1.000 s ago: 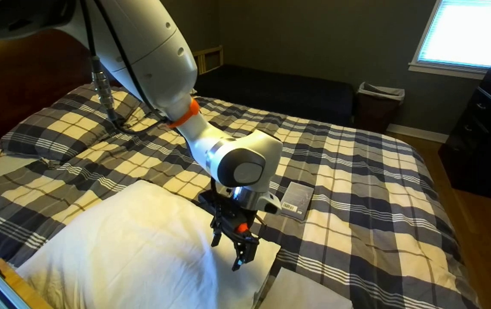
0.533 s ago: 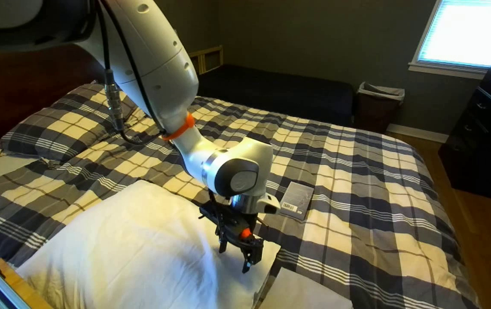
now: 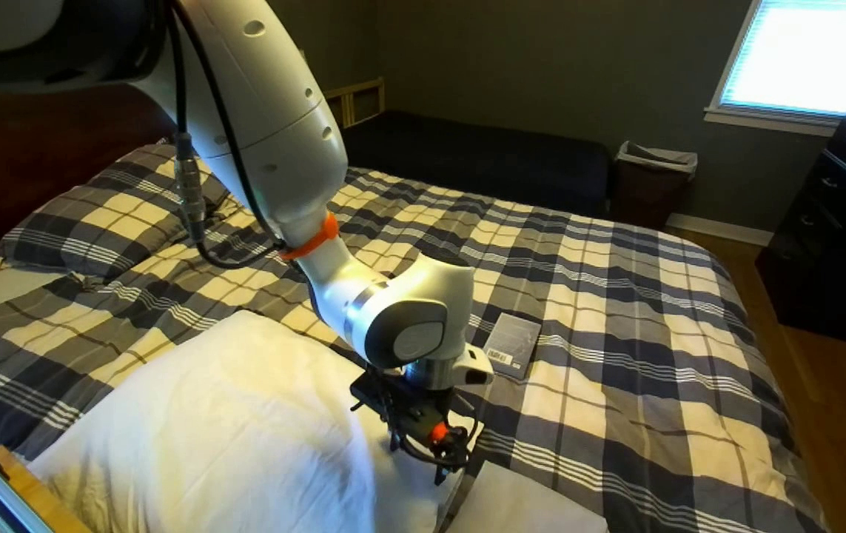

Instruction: Remove the blue cloth from the white pillow, put it on the bed and then cover it with the white pillow

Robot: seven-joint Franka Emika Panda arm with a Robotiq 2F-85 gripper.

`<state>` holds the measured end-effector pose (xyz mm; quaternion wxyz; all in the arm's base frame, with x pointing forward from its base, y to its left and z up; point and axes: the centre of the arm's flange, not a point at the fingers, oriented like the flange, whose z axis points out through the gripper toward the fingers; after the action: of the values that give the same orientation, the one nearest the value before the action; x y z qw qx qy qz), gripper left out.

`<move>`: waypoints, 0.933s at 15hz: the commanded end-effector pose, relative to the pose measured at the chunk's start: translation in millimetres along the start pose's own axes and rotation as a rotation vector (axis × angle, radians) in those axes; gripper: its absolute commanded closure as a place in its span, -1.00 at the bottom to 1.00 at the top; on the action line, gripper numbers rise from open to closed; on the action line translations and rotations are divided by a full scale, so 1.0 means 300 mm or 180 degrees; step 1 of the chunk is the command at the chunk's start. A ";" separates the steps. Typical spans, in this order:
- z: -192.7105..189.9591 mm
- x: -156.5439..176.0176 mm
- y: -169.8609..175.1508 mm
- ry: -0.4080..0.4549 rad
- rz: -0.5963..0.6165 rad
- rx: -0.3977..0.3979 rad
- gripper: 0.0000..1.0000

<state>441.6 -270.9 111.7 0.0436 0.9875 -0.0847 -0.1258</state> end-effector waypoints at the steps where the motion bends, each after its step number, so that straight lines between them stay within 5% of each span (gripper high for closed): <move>1: 0.060 -0.024 0.040 0.0218 -0.0141 0.0165 -1.00; 8: 0.155 0.012 0.049 0.0364 -0.0367 0.0698 -1.00; 9: 0.163 0.016 0.052 0.0366 -0.0399 0.0765 -0.50; 11: 0.185 0.025 0.055 0.0366 -0.0471 0.0883 -0.37; 14: 0.193 0.029 0.053 0.0349 -0.0545 0.1010 0.12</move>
<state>428.0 -287.1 68.2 -0.0851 0.9944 -0.0251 -0.0575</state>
